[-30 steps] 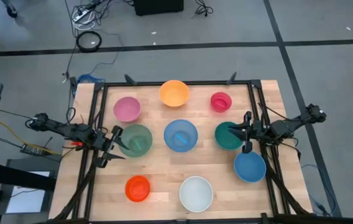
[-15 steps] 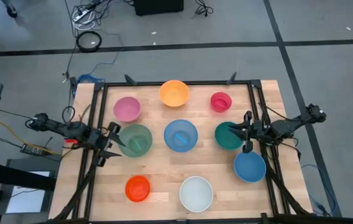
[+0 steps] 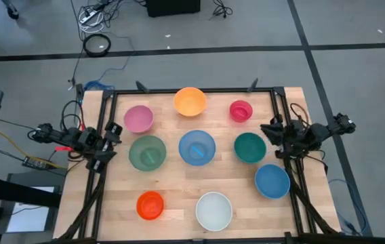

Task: Nest bowls inside each other
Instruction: Stack the light blue bowl on top of the light green bowl

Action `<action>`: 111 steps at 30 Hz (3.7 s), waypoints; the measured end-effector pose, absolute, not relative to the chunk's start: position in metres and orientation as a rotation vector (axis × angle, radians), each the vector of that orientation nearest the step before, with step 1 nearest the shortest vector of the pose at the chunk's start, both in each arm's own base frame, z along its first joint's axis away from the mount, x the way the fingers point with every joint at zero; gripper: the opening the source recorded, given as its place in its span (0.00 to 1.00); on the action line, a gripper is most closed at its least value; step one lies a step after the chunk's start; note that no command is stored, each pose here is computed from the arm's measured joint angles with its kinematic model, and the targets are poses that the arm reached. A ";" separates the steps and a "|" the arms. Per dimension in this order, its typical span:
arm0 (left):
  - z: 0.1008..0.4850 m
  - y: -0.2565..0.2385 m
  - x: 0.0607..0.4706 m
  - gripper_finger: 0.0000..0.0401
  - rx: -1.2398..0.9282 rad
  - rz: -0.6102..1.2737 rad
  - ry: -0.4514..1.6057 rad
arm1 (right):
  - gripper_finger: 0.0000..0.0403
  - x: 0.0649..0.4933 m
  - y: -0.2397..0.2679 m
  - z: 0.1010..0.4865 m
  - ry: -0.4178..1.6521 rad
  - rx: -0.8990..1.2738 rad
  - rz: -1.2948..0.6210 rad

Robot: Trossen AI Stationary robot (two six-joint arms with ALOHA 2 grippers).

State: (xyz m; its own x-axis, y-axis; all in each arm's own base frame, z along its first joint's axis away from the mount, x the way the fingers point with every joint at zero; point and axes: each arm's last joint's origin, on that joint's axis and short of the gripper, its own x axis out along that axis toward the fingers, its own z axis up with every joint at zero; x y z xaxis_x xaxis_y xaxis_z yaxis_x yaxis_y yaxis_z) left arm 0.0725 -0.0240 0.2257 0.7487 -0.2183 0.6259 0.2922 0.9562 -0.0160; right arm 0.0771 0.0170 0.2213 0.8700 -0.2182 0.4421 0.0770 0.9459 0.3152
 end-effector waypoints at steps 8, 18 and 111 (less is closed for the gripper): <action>0.234 -0.022 0.065 0.49 -0.154 -0.291 -0.786 | 0.15 0.075 0.017 0.226 -0.545 0.276 -0.117; 0.233 -0.018 0.068 0.49 -0.230 -0.149 -0.749 | 0.15 0.075 0.017 0.225 -0.521 0.222 -0.153; 0.310 -0.019 0.223 0.78 -0.364 0.610 0.588 | 0.48 0.307 -0.047 0.213 0.917 0.530 -0.521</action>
